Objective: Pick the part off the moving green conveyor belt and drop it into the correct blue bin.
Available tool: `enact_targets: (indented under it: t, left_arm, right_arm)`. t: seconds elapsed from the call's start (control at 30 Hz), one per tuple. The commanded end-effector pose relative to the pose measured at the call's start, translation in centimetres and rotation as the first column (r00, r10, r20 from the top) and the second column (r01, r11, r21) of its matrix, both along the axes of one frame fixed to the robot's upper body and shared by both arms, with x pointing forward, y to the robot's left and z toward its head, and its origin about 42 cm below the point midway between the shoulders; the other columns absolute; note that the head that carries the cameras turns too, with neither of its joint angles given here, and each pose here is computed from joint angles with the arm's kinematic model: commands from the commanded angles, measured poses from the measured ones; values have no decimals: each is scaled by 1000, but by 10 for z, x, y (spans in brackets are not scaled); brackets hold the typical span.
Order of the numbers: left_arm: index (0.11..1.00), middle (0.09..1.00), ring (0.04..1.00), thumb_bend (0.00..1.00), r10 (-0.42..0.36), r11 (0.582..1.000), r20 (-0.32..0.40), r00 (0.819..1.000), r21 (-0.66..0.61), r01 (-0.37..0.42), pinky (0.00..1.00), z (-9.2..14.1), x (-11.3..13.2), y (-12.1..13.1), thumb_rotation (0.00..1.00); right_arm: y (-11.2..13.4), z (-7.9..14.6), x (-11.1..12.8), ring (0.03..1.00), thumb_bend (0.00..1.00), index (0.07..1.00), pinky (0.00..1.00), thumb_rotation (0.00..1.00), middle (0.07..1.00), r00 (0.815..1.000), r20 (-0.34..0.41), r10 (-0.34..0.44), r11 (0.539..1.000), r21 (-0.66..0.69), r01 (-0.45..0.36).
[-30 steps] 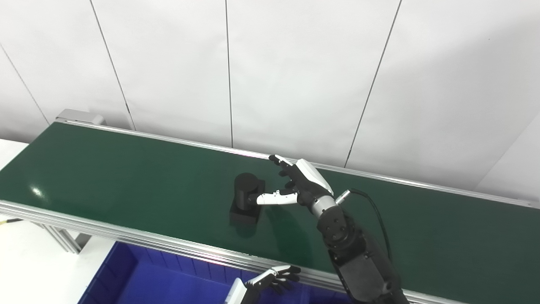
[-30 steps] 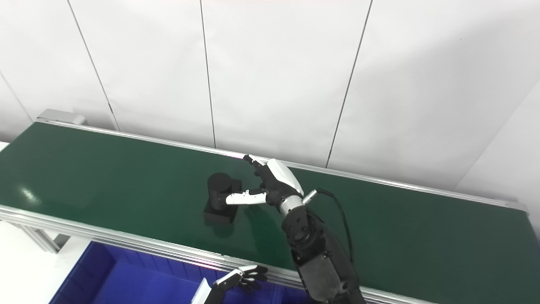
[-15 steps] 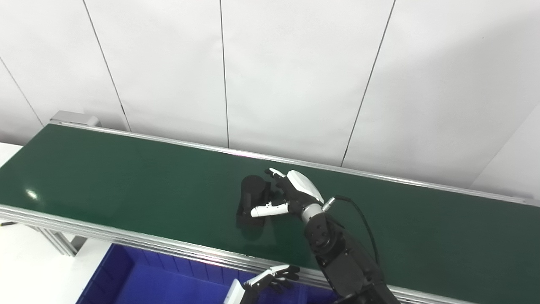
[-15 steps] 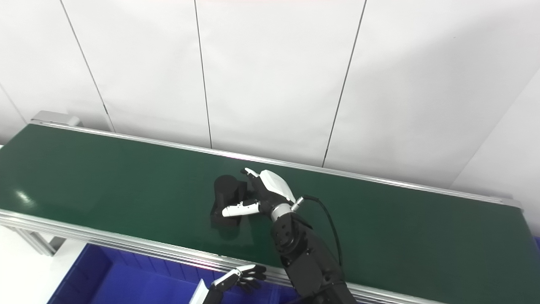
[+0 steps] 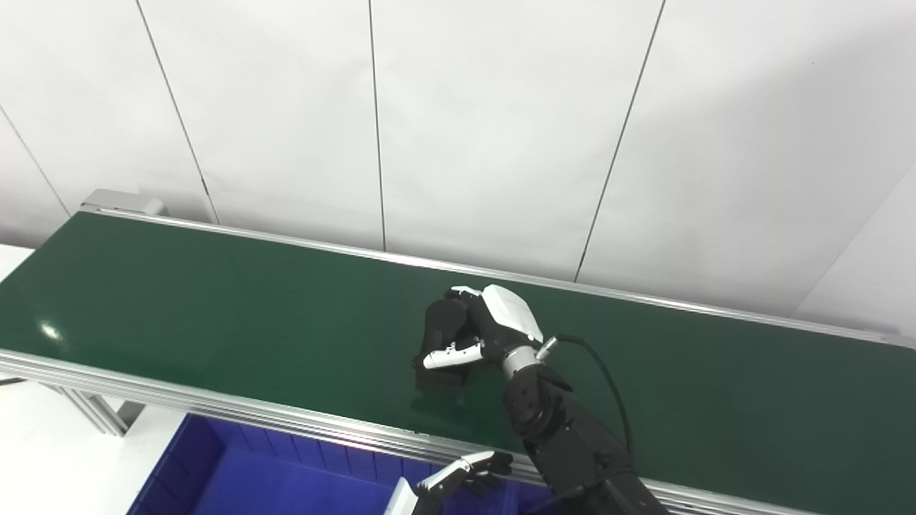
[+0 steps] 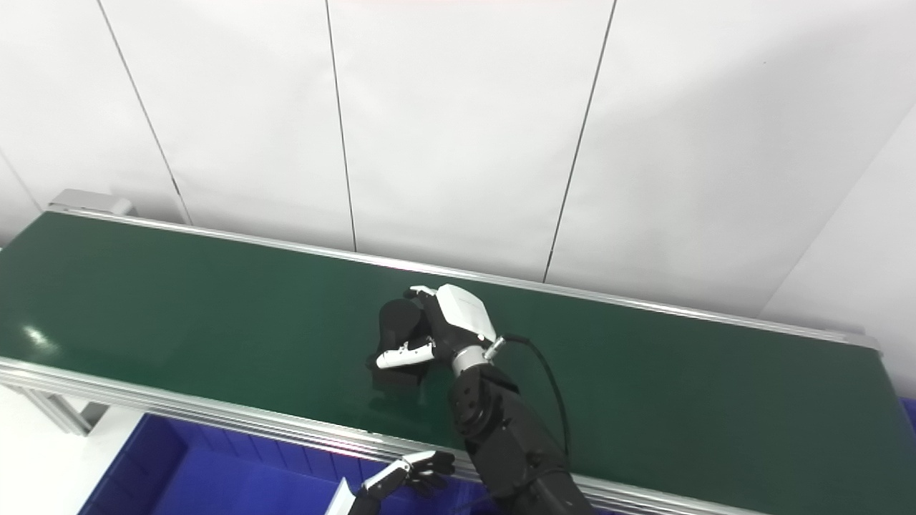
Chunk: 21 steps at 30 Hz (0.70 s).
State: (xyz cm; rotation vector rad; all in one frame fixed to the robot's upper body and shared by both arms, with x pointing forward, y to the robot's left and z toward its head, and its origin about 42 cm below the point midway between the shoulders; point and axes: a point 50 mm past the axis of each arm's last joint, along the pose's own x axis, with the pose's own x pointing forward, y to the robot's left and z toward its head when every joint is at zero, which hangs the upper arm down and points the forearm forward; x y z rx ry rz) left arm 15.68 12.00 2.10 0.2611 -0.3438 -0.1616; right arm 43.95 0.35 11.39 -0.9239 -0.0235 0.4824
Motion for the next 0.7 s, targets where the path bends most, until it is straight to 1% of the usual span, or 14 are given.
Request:
enact_targets:
  t: [0.0, 0.07, 0.1, 0.17, 0.23, 0.27, 0.3, 0.4, 0.47, 0.5, 0.53, 0.57, 0.6, 0.67]
  left_arm:
    - [769, 723, 640, 836, -1, 999, 19, 1000, -46, 2, 544, 7, 0, -1, 250]
    - [772, 721, 638, 833, -1, 999, 17, 1000, -47, 2, 547, 7, 0, -1, 252]
    - [772, 717, 638, 835, -1, 999, 17, 1000, -47, 2, 549, 7, 0, 0, 255]
    - [774, 716, 642, 836, 2, 999, 17, 1000, -44, -1, 559, 7, -1, 0, 261]
    - [773, 717, 644, 838, 5, 999, 16, 1000, -45, -4, 562, 7, -1, 1, 260]
    - [773, 718, 643, 837, 4, 999, 16, 1000, -46, -3, 563, 7, 0, 1, 256]
    - [774, 720, 642, 836, 3, 999, 16, 1000, -46, -3, 564, 7, 0, 1, 250]
    - [775, 722, 635, 835, 3, 999, 18, 1000, -40, -2, 555, 7, 2, 2, 244]
    - [777, 726, 645, 834, 3, 999, 15, 1000, -38, -3, 558, 6, 3, 3, 251]
    - [778, 730, 648, 833, 3, 999, 14, 1000, -38, -3, 554, 7, 3, 3, 250]
    - [778, 732, 649, 832, 3, 999, 9, 1000, -39, -2, 549, 7, 3, 3, 250]
    - [776, 733, 647, 835, 2, 999, 5, 1000, -40, -2, 546, 7, 4, 4, 247]
    - [773, 733, 645, 833, 0, 999, 5, 1000, -39, 0, 541, 7, 4, 4, 240]
    - [772, 732, 644, 829, -2, 999, 8, 1000, -33, 2, 538, 7, 5, 5, 236]
  right_arm:
    - [27, 13, -6, 830, 896, 793, 727, 349, 868, 998, 43, 54, 994, 96, -58]
    - [30, 10, -9, 837, 884, 770, 757, 317, 864, 998, 38, 40, 989, 142, -45]
    - [31, 8, -10, 831, 853, 736, 775, 257, 850, 999, 35, 35, 986, 164, -40]
    - [33, 6, -13, 824, 807, 702, 780, 206, 840, 999, 38, 34, 979, 200, -41]
    - [35, 3, -15, 805, 610, 560, 772, 157, 804, 998, 48, 39, 975, 216, -49]
    - [35, 1, -16, 798, 554, 519, 769, 143, 784, 998, 54, 43, 975, 216, -54]
    - [35, -1, -16, 794, 527, 500, 768, 135, 763, 997, 59, 46, 975, 214, -58]
    - [33, -5, -17, 772, 514, 492, 743, 132, 735, 995, 88, 46, 975, 215, -64]
    - [30, -6, -17, 717, 510, 491, 669, 131, 699, 995, 98, 31, 972, 230, -53]
    - [29, -6, -17, 643, 514, 483, 589, 67, 618, 995, 100, 22, 970, 239, -45]
    - [27, -6, -17, 597, 516, 477, 539, 27, 568, 995, 102, 3, 968, 251, -29]
    - [26, -6, -17, 497, 517, 496, 439, 14, 492, 994, 107, -12, 965, 262, -17]
    - [23, -6, -18, 400, 520, 501, 340, 4, 461, 993, 115, -28, 962, 274, -5]
    - [21, -6, -18, 356, 523, 493, 293, 1, 472, 990, 130, -48, 959, 284, 10]
